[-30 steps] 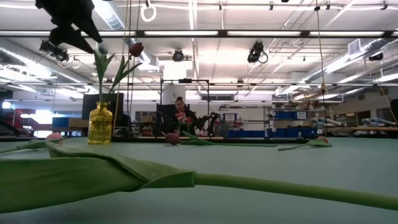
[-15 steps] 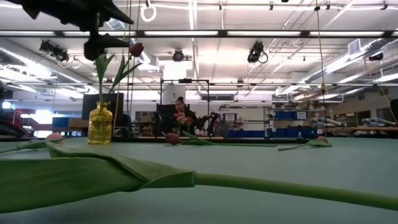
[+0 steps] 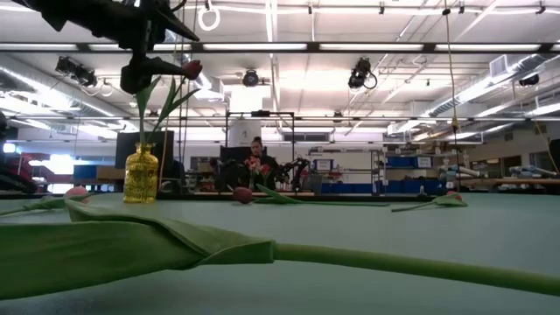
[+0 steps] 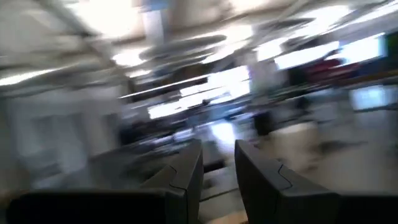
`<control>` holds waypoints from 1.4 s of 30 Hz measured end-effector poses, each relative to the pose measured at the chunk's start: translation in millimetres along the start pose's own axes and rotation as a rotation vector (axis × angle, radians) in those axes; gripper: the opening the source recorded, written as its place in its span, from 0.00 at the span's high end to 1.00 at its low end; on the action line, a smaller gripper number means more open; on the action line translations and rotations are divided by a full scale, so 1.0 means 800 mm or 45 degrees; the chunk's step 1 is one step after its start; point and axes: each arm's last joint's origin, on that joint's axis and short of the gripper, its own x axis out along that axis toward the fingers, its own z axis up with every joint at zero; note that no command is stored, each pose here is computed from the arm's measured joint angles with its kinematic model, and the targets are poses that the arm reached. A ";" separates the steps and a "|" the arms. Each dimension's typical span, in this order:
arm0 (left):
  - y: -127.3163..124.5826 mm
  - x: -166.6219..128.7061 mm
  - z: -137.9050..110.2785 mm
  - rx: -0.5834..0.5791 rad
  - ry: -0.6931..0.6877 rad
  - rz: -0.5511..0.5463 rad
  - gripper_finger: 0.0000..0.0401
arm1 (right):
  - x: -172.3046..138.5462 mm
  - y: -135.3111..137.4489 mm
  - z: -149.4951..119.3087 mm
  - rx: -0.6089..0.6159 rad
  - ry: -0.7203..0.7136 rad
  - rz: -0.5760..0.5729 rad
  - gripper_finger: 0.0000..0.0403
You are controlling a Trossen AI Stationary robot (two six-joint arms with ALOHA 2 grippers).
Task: Sort flowers into vase by color
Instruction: Put the dark red flower into the yellow vase
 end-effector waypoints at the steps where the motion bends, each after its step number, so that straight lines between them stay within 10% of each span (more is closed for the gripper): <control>1: -0.001 0.000 0.000 0.013 -0.018 0.005 0.31 | 0.006 -0.005 -0.005 -0.030 -0.005 -0.079 0.75; 11: -0.010 0.000 -0.008 0.044 -0.071 0.027 0.31 | 0.078 -0.107 -0.143 -0.110 0.635 -0.450 0.75; 22: -0.011 0.001 -0.012 0.008 -0.162 0.131 0.31 | 0.103 -0.198 -0.290 -0.019 1.293 -0.492 0.75; 42: -0.007 0.028 -0.026 -0.029 -0.064 0.211 0.31 | 0.135 -0.263 -0.379 0.042 1.904 -0.285 0.75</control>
